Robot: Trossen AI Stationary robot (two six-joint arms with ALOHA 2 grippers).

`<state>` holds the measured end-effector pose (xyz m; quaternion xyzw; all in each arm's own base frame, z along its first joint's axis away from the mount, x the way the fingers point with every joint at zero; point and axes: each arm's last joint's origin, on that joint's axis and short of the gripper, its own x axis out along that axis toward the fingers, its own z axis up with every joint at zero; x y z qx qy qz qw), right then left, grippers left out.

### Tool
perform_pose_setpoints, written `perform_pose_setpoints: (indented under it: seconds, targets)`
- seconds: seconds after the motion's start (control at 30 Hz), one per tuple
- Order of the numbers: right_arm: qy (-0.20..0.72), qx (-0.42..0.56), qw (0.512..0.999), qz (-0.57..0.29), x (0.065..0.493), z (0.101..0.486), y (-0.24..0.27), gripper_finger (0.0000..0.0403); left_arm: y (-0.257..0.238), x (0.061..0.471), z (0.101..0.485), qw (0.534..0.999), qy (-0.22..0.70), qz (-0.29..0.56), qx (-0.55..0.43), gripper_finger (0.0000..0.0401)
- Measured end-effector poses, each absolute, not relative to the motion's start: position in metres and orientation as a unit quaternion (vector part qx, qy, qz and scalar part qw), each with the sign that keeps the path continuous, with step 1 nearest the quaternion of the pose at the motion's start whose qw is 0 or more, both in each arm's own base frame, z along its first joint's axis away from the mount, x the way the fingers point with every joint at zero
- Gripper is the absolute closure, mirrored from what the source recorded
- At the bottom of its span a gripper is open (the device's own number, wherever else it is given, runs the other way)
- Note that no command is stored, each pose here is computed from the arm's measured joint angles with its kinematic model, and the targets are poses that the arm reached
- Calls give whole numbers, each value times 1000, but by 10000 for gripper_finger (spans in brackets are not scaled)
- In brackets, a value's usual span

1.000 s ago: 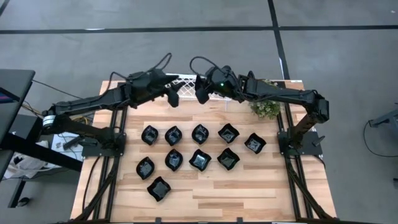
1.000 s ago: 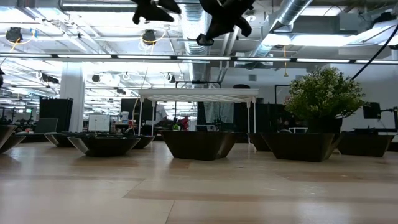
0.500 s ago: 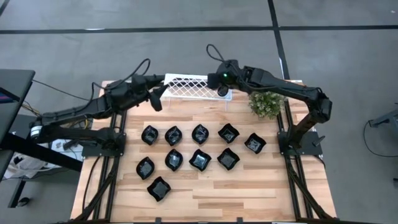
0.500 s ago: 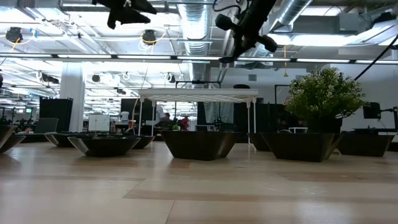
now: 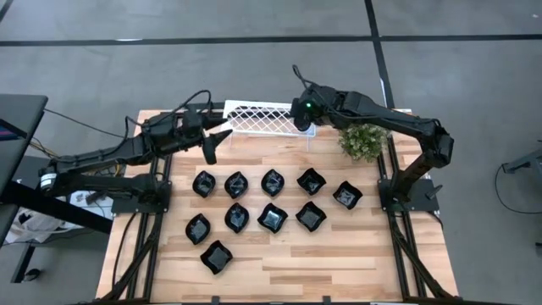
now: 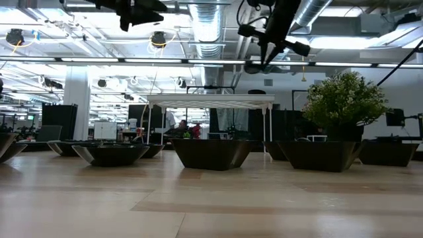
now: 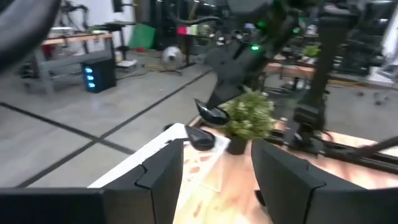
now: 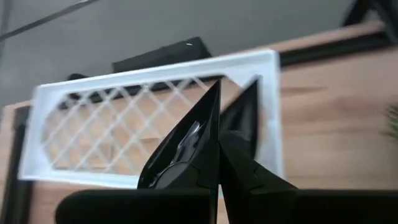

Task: Pick & Place Mini shaped plates
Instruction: Stack the black drop shaped plate on top of the black drop shaped plate on the shelf

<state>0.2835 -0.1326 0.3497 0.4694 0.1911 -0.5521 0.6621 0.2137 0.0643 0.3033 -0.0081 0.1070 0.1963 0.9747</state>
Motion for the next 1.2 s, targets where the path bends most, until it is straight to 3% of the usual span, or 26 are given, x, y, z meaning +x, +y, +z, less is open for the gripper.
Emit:
perform_pose_setpoints:
  seconds: [0.13, 0.5, 0.93, 1.2]
  targets:
    - [185, 474, 637, -579, 279, 347, -134, 403, 62, 210, 306, 977, 102, 185, -7, 212]
    - [215, 456, 658, -560, 288, 335, -158, 403, 53, 184, 291, 988, 40, 152, 5, 213]
    - [233, 470, 644, -557, 282, 330, -164, 403, 46, 176, 266, 995, 56, 77, 0, 213]
    - [247, 468, 644, -553, 292, 317, -171, 403, 46, 176, 259, 995, 63, 72, -4, 213]
